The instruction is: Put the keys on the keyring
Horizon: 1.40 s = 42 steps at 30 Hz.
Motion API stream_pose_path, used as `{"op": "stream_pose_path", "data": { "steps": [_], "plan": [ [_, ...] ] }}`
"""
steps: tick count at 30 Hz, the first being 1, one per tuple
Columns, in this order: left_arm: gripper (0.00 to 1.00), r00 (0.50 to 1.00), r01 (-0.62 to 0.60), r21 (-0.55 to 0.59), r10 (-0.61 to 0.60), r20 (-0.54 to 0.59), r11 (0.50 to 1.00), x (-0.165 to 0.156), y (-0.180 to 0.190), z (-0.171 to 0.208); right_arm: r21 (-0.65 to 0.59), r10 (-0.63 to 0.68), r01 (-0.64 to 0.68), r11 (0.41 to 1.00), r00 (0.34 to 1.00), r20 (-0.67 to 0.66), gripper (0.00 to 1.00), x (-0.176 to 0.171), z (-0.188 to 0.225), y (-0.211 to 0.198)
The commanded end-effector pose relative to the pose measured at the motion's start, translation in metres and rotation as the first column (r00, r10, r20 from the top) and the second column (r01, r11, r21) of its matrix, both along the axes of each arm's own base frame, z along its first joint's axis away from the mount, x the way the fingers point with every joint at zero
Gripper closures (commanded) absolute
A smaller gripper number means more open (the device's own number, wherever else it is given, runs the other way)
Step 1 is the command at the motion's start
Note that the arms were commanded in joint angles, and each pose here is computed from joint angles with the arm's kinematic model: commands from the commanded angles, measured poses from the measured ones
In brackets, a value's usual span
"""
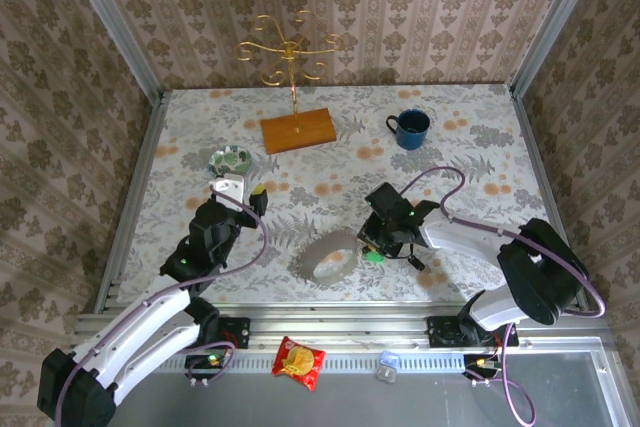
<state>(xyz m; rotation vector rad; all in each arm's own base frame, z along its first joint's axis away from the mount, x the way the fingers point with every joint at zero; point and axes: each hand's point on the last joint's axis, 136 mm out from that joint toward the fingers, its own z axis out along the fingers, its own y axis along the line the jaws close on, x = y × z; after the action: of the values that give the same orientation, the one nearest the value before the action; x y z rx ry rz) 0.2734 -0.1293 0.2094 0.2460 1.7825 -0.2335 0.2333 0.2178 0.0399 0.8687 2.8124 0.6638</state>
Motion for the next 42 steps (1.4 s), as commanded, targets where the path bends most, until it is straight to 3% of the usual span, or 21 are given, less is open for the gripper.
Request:
{"op": "stream_pose_path", "data": {
  "steps": [1,19,24,26,31,37,42],
  "plan": [
    [0.38,1.0,0.009,-0.028,-0.009,-0.001,1.0,-0.001,-0.002,0.004,0.028,-0.022,0.023,0.999,1.0,-0.019,0.73,0.002,-0.006,0.005],
    [0.38,1.0,0.01,-0.018,-0.01,0.009,1.0,-0.001,-0.002,0.005,0.036,-0.011,0.013,0.999,0.999,-0.048,0.85,0.007,-0.021,0.01],
    [0.38,1.0,0.009,-0.017,-0.009,0.011,1.0,-0.001,-0.001,0.006,0.023,-0.006,0.007,1.0,0.999,-0.043,0.94,0.008,-0.022,0.008],
    [0.38,1.0,0.006,-0.016,-0.006,0.012,1.0,-0.001,0.0,0.007,0.011,0.003,-0.002,1.0,0.999,-0.036,1.0,0.007,-0.02,0.006],
    [0.38,1.0,0.014,-0.006,-0.013,0.023,1.0,-0.004,0.0,0.01,-0.03,0.086,-0.084,0.996,0.994,0.063,1.0,0.016,0.005,0.002],
    [0.4,0.998,0.059,0.01,-0.059,0.036,0.998,-0.007,-0.005,0.018,-0.065,0.307,-0.305,0.95,0.879,0.365,1.0,0.031,0.073,0.011],
    [0.42,0.992,0.108,0.003,-0.108,0.062,0.994,-0.009,-0.014,0.029,-0.206,0.521,-0.494,0.845,0.67,0.529,1.0,0.035,0.14,0.021]
  ]
}}
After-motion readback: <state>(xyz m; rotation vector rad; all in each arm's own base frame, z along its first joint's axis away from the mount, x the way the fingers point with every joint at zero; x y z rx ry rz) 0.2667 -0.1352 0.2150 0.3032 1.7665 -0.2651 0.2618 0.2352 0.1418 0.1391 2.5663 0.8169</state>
